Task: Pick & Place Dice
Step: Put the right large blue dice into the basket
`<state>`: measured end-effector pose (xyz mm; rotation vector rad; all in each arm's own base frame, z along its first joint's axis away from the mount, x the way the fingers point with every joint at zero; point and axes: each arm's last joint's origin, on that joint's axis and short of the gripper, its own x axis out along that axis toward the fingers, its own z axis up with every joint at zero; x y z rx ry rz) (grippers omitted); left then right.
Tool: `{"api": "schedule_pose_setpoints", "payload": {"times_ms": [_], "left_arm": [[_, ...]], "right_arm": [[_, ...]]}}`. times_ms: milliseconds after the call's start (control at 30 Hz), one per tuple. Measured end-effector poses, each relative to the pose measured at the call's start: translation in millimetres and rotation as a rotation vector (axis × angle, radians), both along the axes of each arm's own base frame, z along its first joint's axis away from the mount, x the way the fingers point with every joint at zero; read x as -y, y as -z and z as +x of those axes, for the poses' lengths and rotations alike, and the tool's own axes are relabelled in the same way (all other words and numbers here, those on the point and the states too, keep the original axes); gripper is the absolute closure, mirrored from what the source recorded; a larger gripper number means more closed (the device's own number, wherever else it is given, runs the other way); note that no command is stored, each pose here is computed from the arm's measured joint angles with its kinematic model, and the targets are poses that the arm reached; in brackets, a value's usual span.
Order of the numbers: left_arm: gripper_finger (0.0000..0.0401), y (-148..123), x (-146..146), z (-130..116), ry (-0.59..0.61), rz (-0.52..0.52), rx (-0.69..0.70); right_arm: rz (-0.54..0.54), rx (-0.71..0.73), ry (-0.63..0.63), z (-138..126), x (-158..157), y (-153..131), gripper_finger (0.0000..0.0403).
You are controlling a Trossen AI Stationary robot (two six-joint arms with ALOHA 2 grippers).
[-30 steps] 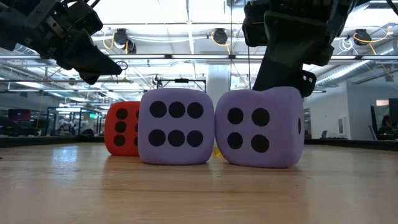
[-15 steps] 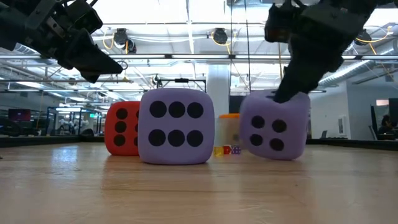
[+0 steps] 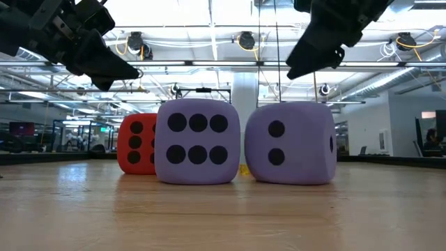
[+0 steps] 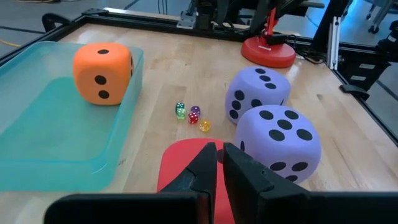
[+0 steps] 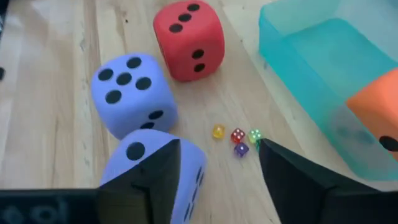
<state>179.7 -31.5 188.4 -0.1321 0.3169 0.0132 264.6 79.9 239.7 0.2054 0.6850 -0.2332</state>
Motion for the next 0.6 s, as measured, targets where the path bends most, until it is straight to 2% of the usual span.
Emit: {"api": "schedule_pose_setpoints", "payload": {"times_ms": [133, 333, 467, 600], "left_arm": [[0.0366, 0, 0, 0, 0.003, 0.008, 0.0], [0.0366, 0, 0, 0, 0.005, 0.017, 0.0], [0.0366, 0, 0, 0, 0.004, 0.015, 0.0], [0.0366, 0, 0, 0, 0.004, 0.013, 0.0]], "right_arm": [[0.004, -0.015, -0.011, -1, -1, 1, 0.0228], [0.016, -0.038, -0.136, -1, -11, 3, 0.0243], [0.107, -0.072, -0.201, 3, -18, 11, 0.0231], [0.187, -0.084, -0.172, 8, -21, 17, 0.0187]]}}
